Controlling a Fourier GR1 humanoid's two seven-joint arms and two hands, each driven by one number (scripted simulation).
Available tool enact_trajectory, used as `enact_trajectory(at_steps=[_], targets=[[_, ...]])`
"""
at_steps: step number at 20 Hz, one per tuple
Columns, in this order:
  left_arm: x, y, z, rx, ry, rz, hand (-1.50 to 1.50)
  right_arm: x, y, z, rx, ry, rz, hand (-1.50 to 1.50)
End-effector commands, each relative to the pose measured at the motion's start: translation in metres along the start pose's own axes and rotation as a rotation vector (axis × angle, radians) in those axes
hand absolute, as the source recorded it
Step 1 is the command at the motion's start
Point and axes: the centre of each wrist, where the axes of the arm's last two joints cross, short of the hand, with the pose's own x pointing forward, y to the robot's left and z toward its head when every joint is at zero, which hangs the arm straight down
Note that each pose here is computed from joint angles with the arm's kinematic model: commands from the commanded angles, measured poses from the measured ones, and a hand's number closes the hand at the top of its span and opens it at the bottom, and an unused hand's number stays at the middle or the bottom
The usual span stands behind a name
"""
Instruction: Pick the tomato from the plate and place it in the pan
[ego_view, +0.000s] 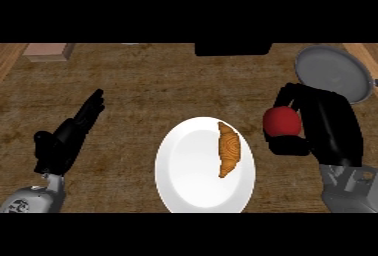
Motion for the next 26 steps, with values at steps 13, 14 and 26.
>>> enact_trajectory(at_steps=[13, 14, 26], targets=[[0.010, -0.010, -0.013, -0.044, -0.015, -0.002, 0.00, -0.143, 0.009, -0.070, -0.160, 0.157, -0.138, 1.50], [0.002, -0.007, -0.002, -0.032, -0.024, -0.009, 0.00, -0.168, 0.007, -0.065, -0.215, 0.186, -0.129, 1.50], [0.006, -0.020, -0.009, -0.062, -0.025, 0.000, 0.00, -0.249, 0.015, -0.097, -0.266, 0.221, -0.077, 1.50]])
